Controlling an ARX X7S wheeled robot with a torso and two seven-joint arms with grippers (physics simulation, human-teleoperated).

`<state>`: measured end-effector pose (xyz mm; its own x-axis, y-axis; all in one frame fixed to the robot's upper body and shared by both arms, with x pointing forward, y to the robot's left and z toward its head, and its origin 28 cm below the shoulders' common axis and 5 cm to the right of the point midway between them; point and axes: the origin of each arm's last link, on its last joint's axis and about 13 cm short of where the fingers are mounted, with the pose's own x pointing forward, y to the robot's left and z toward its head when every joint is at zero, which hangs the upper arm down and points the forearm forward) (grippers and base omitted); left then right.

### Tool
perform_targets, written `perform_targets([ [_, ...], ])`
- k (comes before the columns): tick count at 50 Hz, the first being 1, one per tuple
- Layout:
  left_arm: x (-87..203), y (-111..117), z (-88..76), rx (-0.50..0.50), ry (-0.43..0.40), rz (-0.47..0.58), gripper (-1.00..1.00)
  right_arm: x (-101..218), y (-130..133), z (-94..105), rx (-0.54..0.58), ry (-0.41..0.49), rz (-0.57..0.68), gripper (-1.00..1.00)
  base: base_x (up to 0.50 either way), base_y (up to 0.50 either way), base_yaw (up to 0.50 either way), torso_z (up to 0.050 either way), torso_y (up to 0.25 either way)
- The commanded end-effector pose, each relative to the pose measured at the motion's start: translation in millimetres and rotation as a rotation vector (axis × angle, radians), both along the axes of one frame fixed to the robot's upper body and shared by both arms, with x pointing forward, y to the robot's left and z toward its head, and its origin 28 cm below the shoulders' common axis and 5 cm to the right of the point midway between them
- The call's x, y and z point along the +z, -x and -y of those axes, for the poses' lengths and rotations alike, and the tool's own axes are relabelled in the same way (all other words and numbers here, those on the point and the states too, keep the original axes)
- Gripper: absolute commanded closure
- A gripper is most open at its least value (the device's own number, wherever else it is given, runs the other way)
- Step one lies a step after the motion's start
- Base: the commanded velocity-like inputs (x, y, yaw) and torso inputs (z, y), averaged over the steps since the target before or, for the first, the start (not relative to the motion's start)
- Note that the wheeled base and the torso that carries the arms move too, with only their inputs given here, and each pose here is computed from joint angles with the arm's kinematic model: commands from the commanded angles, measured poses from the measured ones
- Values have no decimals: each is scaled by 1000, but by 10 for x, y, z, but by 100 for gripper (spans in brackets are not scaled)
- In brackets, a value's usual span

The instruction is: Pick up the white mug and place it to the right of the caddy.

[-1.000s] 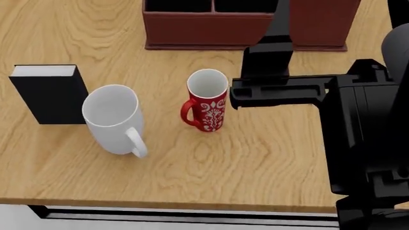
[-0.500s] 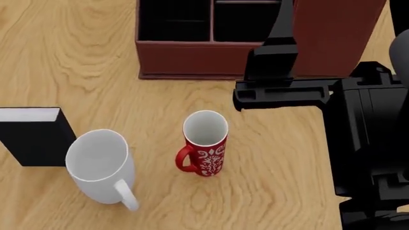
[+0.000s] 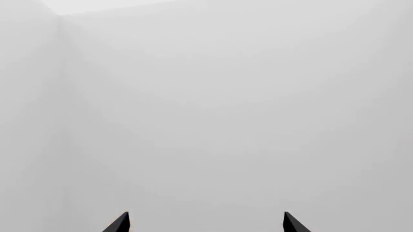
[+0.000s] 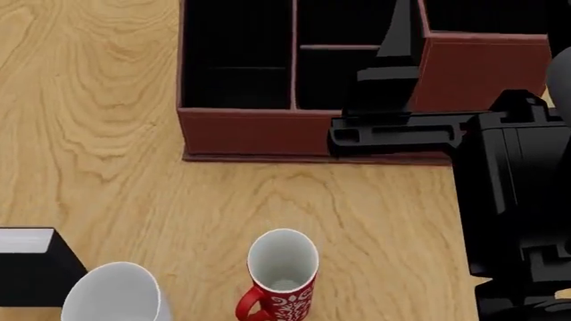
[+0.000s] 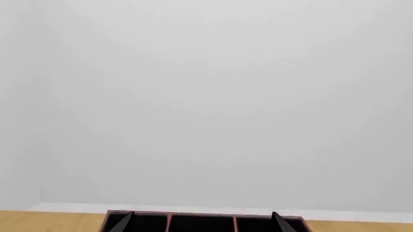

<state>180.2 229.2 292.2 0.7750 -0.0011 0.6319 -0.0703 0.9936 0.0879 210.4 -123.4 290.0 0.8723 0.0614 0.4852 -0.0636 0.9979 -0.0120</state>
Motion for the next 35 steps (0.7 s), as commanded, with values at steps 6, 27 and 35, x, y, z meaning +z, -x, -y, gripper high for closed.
perform_targets([
  [6,3,-3,15,-1,-3,1,-100,-20,1,16,2,-7,-4,-100,309,0,0,0,0],
  [27,4,40,-4,5,4,6,-100,-16,42,17,6,-4,-2,-100,270,0,0,0,1],
  [35,5,40,-5,11,1,5,-100,-26,41,23,5,-5,-4,-100,252,0,0,0,0],
])
